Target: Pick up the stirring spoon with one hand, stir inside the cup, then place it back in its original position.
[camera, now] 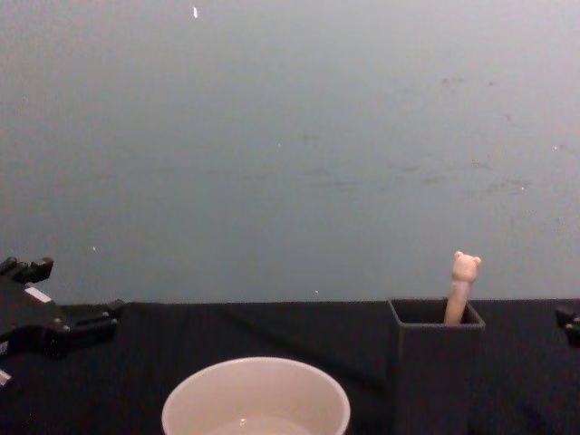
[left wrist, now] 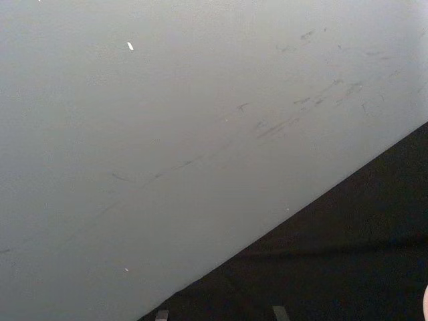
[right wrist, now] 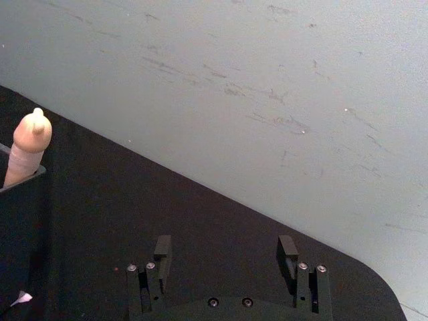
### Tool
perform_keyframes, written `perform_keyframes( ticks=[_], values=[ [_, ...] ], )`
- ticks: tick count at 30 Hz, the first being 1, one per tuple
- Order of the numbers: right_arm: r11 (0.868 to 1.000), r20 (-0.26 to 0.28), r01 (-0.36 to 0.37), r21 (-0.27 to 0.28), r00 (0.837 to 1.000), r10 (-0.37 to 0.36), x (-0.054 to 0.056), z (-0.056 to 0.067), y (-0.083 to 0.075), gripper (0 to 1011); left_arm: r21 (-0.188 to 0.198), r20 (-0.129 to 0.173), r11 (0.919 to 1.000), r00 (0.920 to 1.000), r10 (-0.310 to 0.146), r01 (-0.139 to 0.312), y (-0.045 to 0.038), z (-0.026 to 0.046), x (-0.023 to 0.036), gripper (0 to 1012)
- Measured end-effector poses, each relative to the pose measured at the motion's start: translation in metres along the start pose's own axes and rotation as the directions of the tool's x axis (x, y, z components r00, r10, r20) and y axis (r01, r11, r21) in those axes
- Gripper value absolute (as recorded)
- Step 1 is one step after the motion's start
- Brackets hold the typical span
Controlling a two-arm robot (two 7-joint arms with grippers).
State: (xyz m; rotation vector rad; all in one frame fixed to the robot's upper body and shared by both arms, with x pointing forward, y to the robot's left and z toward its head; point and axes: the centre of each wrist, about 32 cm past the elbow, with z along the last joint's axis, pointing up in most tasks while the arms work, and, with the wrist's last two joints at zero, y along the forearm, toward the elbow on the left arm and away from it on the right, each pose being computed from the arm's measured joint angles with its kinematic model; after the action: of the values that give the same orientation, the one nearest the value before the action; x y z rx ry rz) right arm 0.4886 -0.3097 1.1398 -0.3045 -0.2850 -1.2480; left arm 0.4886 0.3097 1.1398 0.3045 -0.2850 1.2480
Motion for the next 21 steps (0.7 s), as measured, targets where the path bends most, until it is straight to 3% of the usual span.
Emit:
perform_keyframes(
  ticks=[21],
  values=[
    [1.000, 0.000, 0.000, 0.000, 1.000, 0.000, 0.0000, 0.0000, 0.0000, 1002, 0.000, 0.000, 1.0000, 1.0000, 0.000, 0.000, 0.0000, 0.0000, 0.0000, 1001]
  ],
)
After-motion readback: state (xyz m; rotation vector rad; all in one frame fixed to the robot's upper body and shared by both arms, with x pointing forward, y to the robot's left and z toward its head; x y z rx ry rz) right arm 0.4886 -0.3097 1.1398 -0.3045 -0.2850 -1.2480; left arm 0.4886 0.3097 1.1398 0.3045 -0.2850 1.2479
